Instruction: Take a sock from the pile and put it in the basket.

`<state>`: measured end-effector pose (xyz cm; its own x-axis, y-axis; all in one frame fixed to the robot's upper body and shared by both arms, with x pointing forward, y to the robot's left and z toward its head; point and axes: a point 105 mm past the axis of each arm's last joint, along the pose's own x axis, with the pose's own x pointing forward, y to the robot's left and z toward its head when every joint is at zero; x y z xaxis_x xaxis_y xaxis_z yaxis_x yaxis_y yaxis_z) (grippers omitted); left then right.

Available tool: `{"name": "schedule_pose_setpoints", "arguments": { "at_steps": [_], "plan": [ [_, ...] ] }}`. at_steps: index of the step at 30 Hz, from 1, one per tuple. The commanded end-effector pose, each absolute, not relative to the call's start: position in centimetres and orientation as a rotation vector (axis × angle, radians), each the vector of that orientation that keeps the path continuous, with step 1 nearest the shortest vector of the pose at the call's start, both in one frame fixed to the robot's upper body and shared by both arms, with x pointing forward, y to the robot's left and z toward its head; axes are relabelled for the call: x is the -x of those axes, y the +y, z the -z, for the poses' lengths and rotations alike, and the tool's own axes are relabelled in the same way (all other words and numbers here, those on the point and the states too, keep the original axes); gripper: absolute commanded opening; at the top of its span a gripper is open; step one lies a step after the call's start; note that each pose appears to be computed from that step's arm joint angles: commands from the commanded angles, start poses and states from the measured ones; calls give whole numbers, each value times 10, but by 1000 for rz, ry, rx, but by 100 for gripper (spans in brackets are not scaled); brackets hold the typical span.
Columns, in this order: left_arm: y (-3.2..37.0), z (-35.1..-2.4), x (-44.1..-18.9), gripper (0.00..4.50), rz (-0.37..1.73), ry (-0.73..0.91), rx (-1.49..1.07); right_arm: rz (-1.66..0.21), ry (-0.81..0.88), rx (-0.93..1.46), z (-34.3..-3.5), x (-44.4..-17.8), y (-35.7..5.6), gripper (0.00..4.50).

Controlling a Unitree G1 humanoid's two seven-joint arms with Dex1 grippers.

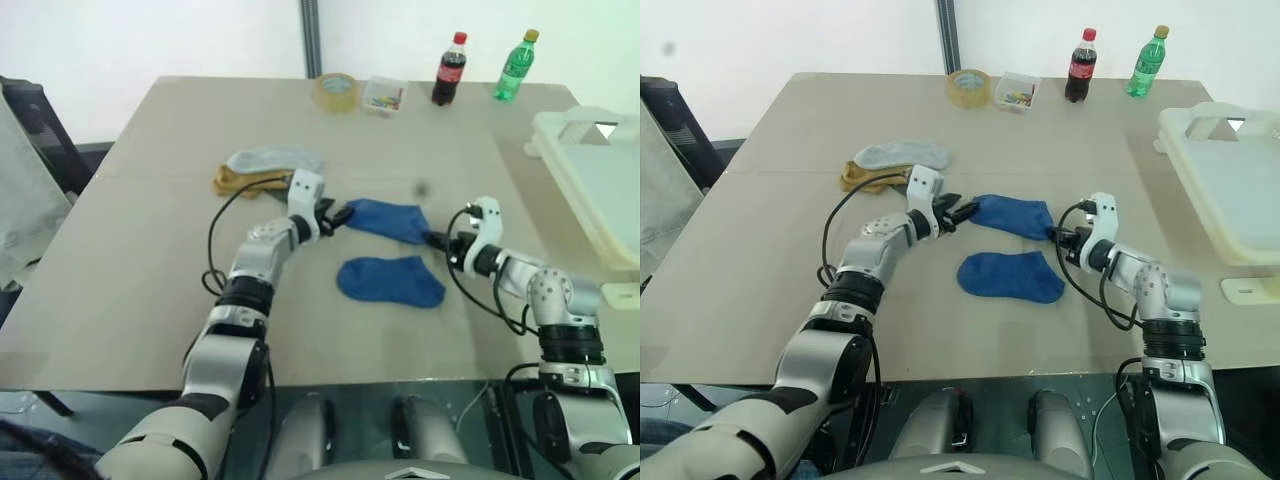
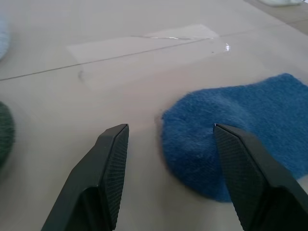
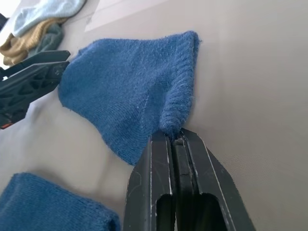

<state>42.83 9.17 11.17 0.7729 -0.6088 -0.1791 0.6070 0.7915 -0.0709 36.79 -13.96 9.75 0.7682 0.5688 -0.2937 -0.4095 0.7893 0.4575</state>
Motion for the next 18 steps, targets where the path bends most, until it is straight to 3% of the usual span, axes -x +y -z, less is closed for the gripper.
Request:
{"name": "schedule_pose_setpoints", "arguments": {
  "at_steps": [1,4,6,14,18],
  "plan": [
    [84,-118,-425,220,693,171,7,-569,387,-345,-111,-371,-137,0],
    [84,-117,-424,64,697,174,9,-566,384,-332,-111,-372,-137,0],
    [84,-115,-423,7,698,180,10,-558,381,-323,-110,-372,-139,0],
    [87,-115,-422,7,682,182,31,-566,356,-284,-115,-372,-138,0],
    [87,-142,-401,7,790,112,244,-605,283,-266,-137,-367,-135,0]
  ]
}}
